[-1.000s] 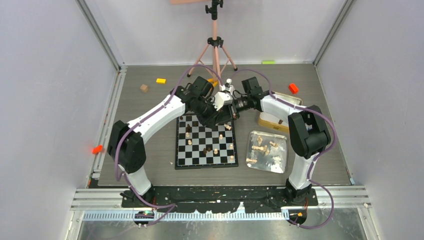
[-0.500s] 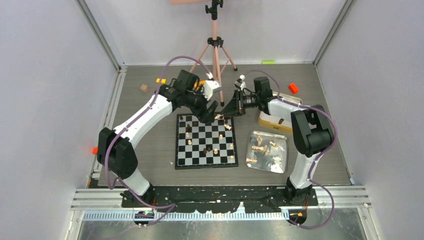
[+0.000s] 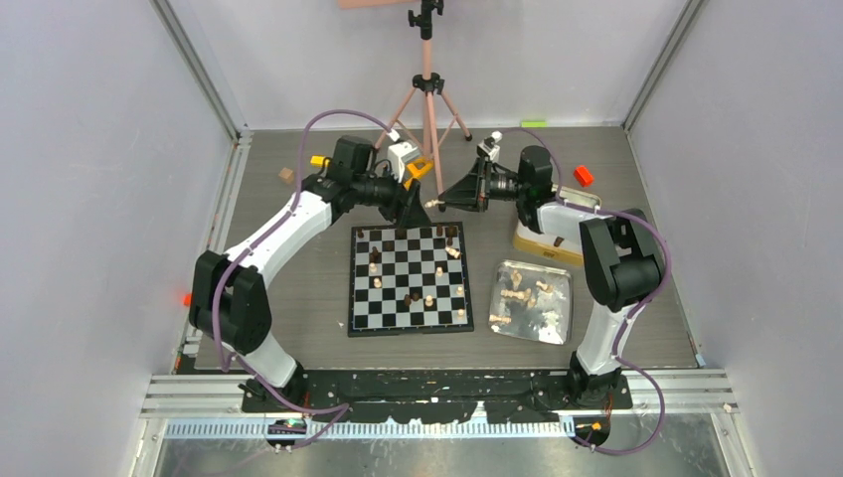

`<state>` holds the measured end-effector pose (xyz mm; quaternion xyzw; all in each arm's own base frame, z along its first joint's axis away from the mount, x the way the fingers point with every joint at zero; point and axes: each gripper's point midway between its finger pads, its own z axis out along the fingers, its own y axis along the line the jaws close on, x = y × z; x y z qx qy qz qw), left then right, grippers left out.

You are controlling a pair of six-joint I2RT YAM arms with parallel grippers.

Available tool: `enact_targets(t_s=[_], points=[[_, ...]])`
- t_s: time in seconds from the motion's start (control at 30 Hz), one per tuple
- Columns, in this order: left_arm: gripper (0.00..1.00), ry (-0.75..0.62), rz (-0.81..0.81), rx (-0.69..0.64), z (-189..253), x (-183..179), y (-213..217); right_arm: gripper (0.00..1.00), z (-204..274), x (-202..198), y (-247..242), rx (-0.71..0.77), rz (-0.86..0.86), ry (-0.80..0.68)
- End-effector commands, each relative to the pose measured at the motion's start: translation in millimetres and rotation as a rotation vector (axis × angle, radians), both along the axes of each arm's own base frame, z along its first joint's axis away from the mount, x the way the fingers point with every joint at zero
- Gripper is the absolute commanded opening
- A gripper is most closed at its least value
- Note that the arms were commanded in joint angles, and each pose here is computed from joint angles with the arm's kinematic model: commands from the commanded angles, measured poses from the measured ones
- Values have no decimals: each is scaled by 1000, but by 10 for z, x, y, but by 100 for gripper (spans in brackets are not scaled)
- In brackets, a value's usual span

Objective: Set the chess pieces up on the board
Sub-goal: Place the chess piece on the chessboard.

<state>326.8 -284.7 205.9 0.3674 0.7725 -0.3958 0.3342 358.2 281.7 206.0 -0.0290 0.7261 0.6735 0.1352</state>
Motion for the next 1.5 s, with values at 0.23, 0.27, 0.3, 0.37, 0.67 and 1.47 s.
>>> enact_targets(t_s=[0.23,0.27,0.3,0.37,0.67,1.47], points=[[65,-157,-29,-192,402,226,-130,1,292,46,-5,93,-15,-43],[65,-160,-32,-202,401,234,-139,1,304,48,-6,98,-14,-50],[64,-160,-37,-213,411,239,-149,1,302,51,-4,102,-14,-41],[61,-152,-46,-228,405,231,-162,1,308,56,-1,108,-13,-41],[44,-154,-45,-257,416,282,-170,1,313,72,1,137,-4,-30],[19,-117,-44,-254,381,347,-210,1,243,82,11,149,2,-16]])
